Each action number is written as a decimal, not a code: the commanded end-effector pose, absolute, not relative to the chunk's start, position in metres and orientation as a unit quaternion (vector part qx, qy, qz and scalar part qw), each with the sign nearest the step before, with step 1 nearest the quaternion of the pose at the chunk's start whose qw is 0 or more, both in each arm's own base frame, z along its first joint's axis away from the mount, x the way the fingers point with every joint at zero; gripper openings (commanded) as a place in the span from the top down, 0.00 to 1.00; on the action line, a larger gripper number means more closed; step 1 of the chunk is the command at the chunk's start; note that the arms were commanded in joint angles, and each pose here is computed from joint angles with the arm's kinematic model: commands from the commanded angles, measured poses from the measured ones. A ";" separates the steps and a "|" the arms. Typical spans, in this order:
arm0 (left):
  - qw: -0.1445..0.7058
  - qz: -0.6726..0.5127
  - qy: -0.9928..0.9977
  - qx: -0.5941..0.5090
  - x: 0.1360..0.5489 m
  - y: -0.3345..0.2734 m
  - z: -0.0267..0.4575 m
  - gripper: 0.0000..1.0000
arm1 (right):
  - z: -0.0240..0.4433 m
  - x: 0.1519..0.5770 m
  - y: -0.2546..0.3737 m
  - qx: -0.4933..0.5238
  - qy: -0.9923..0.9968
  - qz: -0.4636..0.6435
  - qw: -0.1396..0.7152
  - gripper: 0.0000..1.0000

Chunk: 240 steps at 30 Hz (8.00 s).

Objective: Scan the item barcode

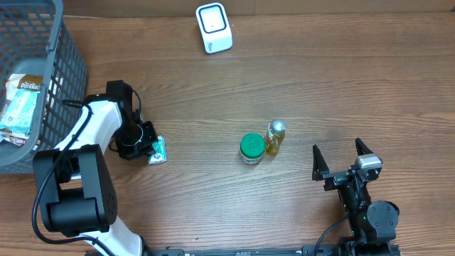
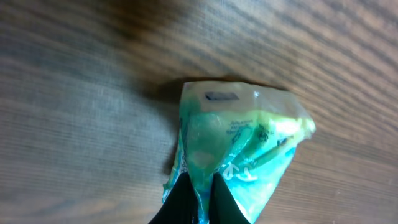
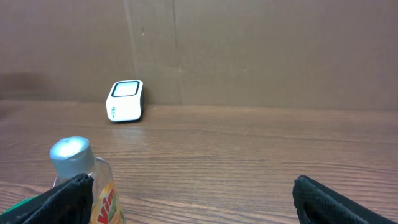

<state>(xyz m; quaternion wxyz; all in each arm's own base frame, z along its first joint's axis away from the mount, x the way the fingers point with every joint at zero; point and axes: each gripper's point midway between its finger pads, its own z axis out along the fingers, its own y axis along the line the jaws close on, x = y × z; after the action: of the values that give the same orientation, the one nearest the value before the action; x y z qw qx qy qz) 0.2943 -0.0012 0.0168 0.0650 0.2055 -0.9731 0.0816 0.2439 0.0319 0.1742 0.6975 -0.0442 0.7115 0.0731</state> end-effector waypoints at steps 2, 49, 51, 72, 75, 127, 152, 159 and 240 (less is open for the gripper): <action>-0.028 0.073 -0.983 0.165 0.336 -0.001 0.071 0.96 | 0.172 0.244 0.031 -0.045 0.711 0.070 0.698 0.00; -0.076 -0.428 -0.895 -0.104 0.349 -0.059 0.026 0.90 | 0.172 0.244 0.031 -0.045 0.711 0.070 0.699 0.00; -0.076 -0.428 -0.895 -0.104 0.349 -0.059 0.026 0.88 | 0.172 0.244 0.031 -0.045 0.711 0.070 0.698 0.00; -0.083 -0.411 -0.907 -0.043 0.341 -0.060 0.023 0.63 | 0.172 0.244 0.031 -0.045 0.711 0.070 0.699 0.00; -0.082 -0.409 -0.908 -0.043 0.341 -0.060 0.023 0.64 | 0.172 0.244 0.031 -0.045 0.711 0.070 0.698 0.00; -0.056 -0.041 -0.986 -0.154 0.350 -0.062 0.002 0.61 | 0.172 0.244 0.031 -0.045 0.711 0.070 0.699 0.00; -0.092 -0.015 -0.989 -0.111 0.367 -0.072 0.002 0.55 | 0.172 0.244 0.031 -0.045 0.711 0.070 0.699 0.00; -0.100 -0.013 -0.989 -0.109 0.371 -0.074 0.003 0.84 | 0.172 0.244 0.031 -0.045 0.711 0.070 0.698 0.00; -0.033 0.069 -0.996 0.043 0.303 -0.199 0.001 0.68 | 0.172 0.244 0.031 -0.045 0.711 0.070 0.698 0.00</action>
<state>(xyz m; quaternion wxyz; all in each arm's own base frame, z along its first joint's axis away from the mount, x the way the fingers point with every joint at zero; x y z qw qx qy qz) 0.3042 -0.2003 0.0043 -0.0365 0.0232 -0.9963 0.0742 0.2439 0.0319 0.1743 0.6976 -0.0445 0.7114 0.0729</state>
